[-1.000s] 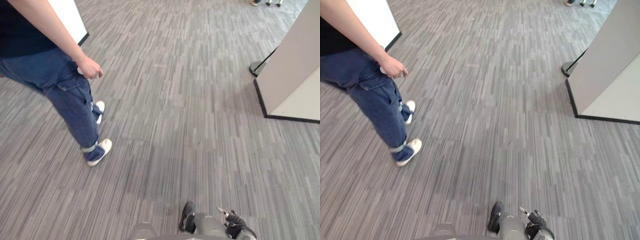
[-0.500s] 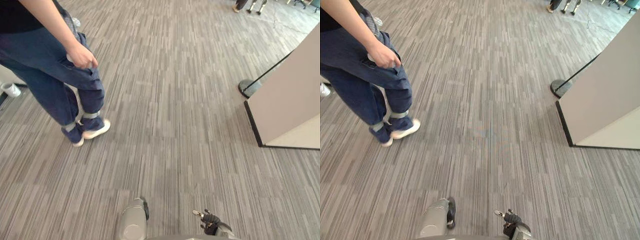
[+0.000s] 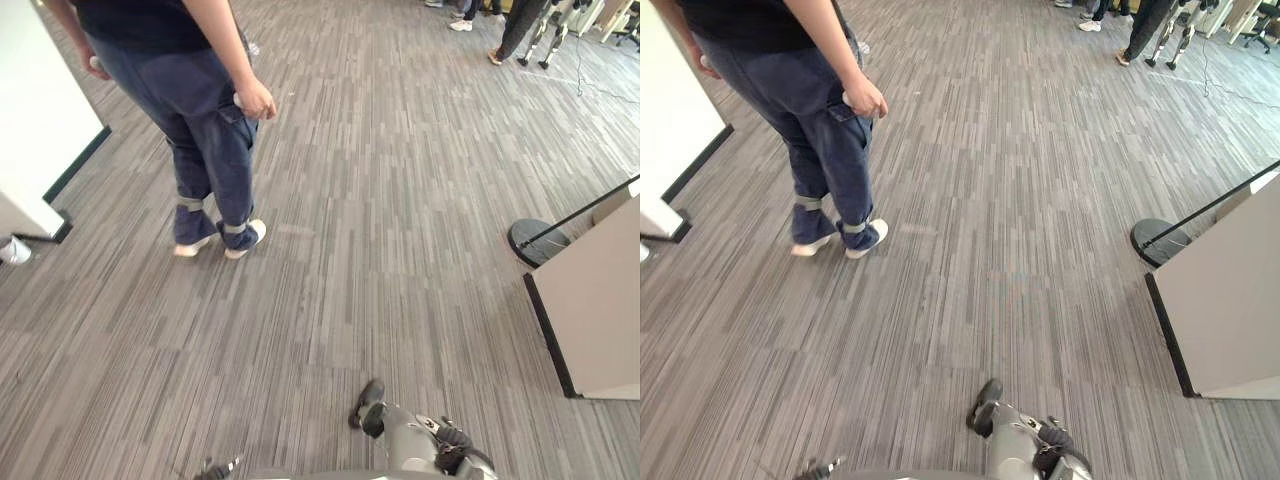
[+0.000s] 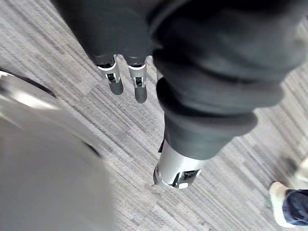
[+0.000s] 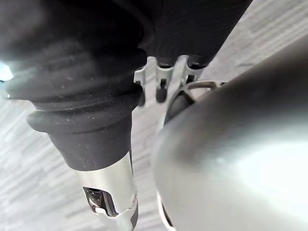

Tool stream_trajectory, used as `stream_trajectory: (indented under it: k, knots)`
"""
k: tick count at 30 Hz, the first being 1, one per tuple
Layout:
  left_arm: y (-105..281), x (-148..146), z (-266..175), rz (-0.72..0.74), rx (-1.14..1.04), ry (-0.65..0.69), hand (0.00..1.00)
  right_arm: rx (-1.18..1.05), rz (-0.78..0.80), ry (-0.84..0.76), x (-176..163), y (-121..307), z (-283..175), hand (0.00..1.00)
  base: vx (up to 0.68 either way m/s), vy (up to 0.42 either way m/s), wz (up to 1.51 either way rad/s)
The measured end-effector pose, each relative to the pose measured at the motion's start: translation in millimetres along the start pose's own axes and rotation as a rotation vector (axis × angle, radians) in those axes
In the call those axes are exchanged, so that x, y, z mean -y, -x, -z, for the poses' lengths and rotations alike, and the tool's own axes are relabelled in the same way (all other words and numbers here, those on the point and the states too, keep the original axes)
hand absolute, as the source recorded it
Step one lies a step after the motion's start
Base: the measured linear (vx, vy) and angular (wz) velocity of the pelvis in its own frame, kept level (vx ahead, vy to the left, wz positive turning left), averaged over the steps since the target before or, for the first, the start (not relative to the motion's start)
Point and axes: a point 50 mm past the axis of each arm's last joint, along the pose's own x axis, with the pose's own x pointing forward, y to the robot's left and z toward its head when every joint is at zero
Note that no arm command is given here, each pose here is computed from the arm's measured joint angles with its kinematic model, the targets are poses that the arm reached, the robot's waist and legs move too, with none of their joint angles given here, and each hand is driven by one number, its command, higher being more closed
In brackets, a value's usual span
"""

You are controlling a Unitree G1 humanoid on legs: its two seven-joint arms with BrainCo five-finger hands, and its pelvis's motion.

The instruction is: Organize washtable

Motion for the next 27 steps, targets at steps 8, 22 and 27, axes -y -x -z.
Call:
stream_trajectory:
  k: [8, 22, 27]
  knots:
    - [0, -7, -1, -0.009, -0.004, 0.009, 0.00, -0.034, -0.012, 0.077, -14, -2, 5, 0.00, 0.72, 0.095, -0.80]
    - [-2, -18, -26, -0.076, 0.077, 0.054, 0.00, -0.025, 0.031, 0.077, -13, 4, 24, 0.00, 0.55, 0.301, -0.28]
    - [-4, -4, -35, -0.034, 0.102, -0.032, 0.00, 0.046, 0.022, 0.110, -14, 4, 8, 0.00, 0.45, 0.016, 0.00]
